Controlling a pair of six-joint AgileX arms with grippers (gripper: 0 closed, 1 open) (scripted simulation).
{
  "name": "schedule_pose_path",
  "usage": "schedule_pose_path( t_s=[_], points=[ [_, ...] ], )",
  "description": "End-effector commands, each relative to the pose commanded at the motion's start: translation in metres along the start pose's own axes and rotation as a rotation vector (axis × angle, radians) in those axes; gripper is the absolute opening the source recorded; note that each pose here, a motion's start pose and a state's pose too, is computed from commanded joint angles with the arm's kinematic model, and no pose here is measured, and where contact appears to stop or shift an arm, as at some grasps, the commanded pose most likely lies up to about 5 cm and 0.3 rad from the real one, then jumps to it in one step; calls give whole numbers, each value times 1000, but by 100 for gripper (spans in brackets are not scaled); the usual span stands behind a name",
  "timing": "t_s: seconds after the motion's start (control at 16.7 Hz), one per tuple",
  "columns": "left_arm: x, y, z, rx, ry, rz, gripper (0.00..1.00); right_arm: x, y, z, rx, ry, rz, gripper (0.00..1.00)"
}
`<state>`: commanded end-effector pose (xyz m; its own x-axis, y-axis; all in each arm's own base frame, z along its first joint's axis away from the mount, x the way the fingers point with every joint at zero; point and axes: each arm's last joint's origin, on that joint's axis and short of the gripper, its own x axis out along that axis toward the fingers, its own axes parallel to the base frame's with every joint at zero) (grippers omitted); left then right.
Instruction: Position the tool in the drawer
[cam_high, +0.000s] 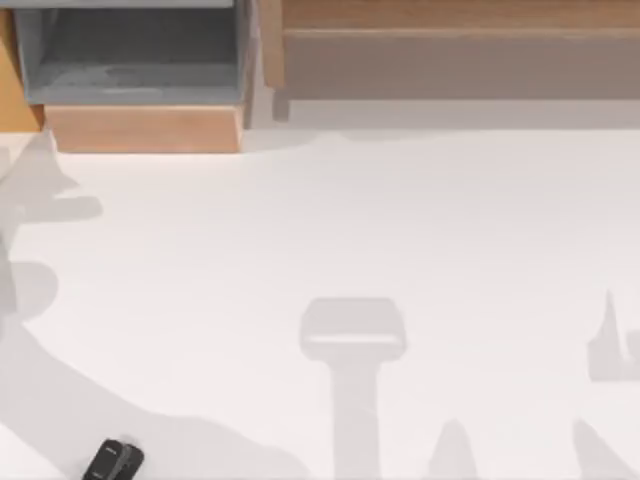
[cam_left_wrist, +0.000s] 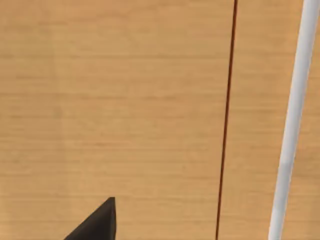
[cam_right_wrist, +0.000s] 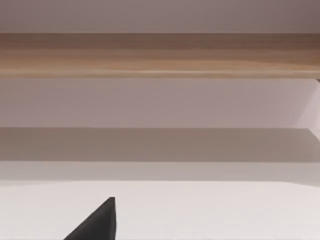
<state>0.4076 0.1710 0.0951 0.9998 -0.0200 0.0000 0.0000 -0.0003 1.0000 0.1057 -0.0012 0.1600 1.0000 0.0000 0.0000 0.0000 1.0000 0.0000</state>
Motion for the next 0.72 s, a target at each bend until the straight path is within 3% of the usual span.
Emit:
schedule_pose_path(
  t_s=[0.72],
  points=[
    [25,0,0,0,0,0,100,0,0,0,0,0,0,100]
  ],
)
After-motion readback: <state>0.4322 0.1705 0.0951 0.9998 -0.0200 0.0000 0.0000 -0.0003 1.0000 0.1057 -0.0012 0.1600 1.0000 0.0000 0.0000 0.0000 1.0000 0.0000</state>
